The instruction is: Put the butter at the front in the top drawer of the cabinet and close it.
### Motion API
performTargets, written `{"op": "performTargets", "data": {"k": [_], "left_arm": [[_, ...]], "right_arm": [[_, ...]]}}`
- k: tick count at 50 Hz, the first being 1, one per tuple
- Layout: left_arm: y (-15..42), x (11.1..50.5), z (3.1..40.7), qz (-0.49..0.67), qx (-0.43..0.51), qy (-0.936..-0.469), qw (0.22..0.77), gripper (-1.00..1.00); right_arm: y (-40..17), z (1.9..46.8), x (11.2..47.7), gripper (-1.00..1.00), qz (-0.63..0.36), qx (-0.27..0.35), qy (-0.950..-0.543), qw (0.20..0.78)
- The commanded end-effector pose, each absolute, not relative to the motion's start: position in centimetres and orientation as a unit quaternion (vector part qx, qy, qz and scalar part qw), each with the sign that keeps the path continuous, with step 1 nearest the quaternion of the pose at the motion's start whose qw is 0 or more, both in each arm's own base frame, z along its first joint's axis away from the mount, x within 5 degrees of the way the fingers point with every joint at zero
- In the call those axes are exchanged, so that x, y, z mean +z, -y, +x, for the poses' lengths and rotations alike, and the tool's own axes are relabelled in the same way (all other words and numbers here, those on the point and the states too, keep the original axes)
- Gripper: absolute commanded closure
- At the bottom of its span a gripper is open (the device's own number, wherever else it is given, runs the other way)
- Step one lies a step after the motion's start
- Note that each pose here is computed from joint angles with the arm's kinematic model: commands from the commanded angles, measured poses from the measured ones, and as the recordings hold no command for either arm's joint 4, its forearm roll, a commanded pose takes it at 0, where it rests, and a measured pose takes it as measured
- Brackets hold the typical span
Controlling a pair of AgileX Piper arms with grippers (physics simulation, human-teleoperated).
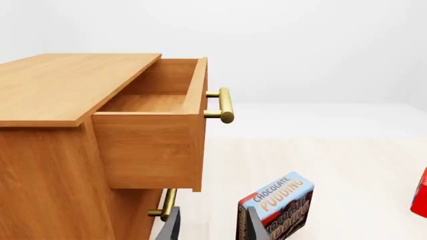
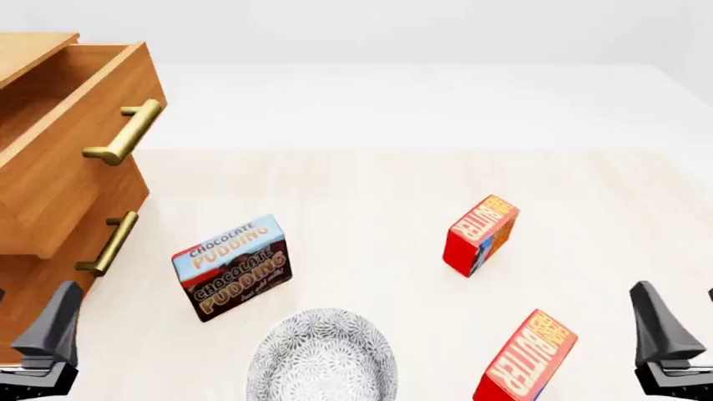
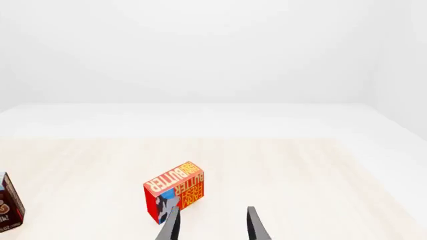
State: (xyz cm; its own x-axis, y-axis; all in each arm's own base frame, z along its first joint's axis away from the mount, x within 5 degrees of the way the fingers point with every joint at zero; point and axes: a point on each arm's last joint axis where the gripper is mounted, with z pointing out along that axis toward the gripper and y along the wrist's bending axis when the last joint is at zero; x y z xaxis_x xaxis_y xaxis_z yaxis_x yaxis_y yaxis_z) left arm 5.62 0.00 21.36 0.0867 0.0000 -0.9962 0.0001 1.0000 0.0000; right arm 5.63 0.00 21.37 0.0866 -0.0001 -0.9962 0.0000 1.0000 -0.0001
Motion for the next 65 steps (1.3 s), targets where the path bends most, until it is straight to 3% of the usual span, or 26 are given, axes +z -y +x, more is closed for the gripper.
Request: {"op": "performTargets", "data": {"k": [1,12,13,14,32,41,65], "left_arm": [[0.0,21.4,5.6,0.0,0.0,-0.676,0.737,-1.0],[0.0,21.5,5.6,0.0,0.0,-0.676,0.737,-1.0],[-0.6,22.3,5.4,-0.008,0.07,-0.677,0.733,-1.0],[0.0,21.4,5.6,0.0,0.0,-0.676,0.737,-1.0],[0.0,22.6,6.0,-0.006,-0.001,-0.692,0.722,-1.0],[0.0,29.5,4.4,-0.011,-0.009,-0.684,0.73,-1.0],[-0.2,39.9,3.4,-0.043,-0.002,-0.728,0.684,-1.0]], "right_arm": [[0.0,5.7,21.4,-1.0,0.0,0.0,-0.676,0.737],[0.0,5.7,21.5,-1.0,0.0,0.0,-0.676,0.737],[0.0,5.7,21.4,-1.0,0.0,0.0,-0.676,0.737],[0.0,5.7,21.4,-1.0,0.0,0.0,-0.676,0.737],[0.0,5.7,21.5,-1.0,0.0,0.0,-0.676,0.737],[0.0,5.7,21.5,-1.0,0.0,0.0,-0.676,0.737],[0.0,5.7,21.5,-1.0,0.0,0.0,-0.676,0.737]]}}
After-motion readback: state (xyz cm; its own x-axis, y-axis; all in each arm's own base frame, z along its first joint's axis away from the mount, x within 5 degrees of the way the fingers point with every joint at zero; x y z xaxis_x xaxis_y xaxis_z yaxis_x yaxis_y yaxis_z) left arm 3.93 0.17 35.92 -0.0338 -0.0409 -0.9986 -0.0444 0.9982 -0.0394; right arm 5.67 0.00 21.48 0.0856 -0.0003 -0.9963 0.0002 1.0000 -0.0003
